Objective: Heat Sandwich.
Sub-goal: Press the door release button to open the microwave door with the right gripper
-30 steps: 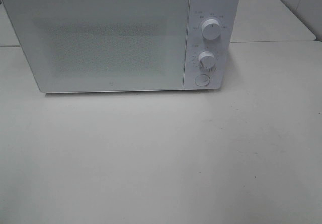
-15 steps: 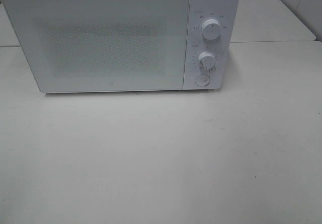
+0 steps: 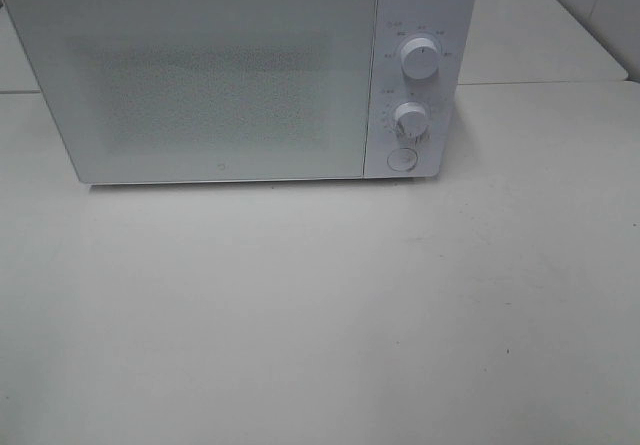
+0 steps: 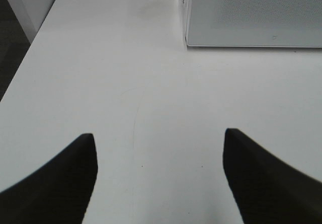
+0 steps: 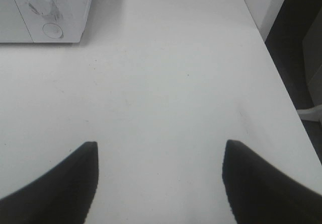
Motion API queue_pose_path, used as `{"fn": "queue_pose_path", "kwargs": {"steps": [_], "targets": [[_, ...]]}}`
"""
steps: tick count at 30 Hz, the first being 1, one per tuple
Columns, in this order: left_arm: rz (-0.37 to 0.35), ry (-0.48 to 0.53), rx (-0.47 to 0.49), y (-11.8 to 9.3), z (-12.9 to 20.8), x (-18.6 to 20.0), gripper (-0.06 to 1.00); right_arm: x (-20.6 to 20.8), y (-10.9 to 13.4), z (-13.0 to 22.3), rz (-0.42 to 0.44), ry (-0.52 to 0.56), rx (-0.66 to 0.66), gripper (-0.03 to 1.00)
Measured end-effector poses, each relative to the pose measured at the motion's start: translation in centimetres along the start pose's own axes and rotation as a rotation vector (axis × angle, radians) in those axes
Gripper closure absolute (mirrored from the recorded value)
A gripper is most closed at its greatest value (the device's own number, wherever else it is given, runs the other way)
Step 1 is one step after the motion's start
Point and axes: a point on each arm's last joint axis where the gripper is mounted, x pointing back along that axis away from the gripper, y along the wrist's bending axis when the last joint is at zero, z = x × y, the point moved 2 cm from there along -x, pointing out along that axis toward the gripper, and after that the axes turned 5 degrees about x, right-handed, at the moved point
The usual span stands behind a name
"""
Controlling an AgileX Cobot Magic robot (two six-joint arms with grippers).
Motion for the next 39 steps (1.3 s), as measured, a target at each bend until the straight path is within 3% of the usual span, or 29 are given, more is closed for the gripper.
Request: {"fn": "queue_pose_path", "kwargs": {"steps": [39], "targets": [[0.0,0.0,0.0,0.0,0.0,0.0,0.28,-0.65,0.14,0.04,-0.002,-0.044,0.005,0.28]]}}
